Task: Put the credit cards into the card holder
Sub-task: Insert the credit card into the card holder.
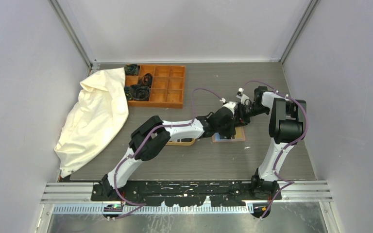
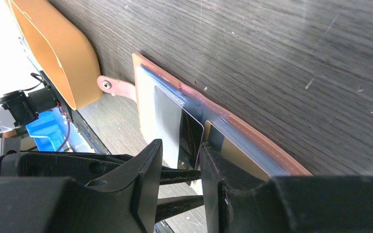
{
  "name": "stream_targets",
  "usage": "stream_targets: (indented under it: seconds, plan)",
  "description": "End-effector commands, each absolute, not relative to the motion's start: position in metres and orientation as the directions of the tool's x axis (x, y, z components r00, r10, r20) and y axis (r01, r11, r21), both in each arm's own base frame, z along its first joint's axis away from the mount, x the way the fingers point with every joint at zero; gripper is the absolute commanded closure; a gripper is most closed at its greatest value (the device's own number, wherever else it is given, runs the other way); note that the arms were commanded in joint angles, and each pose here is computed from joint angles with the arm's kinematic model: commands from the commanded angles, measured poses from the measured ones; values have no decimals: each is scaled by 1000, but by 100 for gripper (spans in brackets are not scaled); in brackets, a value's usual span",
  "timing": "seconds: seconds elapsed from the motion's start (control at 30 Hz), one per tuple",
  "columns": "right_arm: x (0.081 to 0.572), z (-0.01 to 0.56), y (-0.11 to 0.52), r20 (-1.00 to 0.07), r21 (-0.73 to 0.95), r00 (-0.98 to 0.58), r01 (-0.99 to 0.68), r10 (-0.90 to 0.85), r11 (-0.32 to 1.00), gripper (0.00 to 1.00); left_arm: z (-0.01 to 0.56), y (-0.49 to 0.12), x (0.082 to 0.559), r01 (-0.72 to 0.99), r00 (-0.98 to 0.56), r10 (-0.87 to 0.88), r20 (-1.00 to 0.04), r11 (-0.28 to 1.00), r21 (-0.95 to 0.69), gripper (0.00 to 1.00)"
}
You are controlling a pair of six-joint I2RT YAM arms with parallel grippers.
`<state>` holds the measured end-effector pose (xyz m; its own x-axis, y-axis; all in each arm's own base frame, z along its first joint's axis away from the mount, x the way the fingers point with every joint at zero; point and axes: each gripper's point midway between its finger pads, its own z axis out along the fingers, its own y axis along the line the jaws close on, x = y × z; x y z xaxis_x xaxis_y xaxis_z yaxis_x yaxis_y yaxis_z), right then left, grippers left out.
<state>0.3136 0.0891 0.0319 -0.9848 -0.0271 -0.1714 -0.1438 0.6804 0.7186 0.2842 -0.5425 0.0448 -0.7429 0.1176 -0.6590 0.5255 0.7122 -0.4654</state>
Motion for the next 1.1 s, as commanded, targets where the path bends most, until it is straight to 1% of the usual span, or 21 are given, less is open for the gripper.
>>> stream_targets:
  seconds: [0.0, 0.27, 0.5, 0.63, 0.7, 0.8, 0.9, 1.07]
  plan:
    - [311, 54, 94, -193, 722, -980, -173, -44, 670, 59, 62, -529, 314, 500, -689, 81, -721, 773, -391, 78]
    - [312, 63, 93, -235, 705, -971, -208, -53, 678, 54, 80, -520, 316, 513, -656, 78, -751, 776, -367, 79]
    - [312, 68, 92, -261, 694, -963, -231, -60, 682, 53, 126, -521, 299, 606, -612, 66, -788, 680, -413, 79]
    - [313, 71, 91, -274, 687, -959, -243, -65, 685, 54, 143, -513, 287, 670, -568, 81, -819, 624, -402, 79]
    - [313, 72, 90, -282, 679, -957, -250, -69, 690, 57, 150, -510, 278, 715, -546, 102, -832, 575, -399, 79]
    - [312, 69, 87, -294, 647, -952, -268, -92, 714, 59, 150, -498, 271, 750, -524, 131, -842, 539, -383, 78]
    - [313, 65, 82, -300, 598, -947, -281, -116, 751, 70, 146, -482, 270, 765, -505, 155, -849, 536, -357, 77]
    - [312, 53, 83, -280, 538, -946, -297, -166, 789, 81, 139, -458, 278, 759, -507, 166, -846, 551, -347, 74]
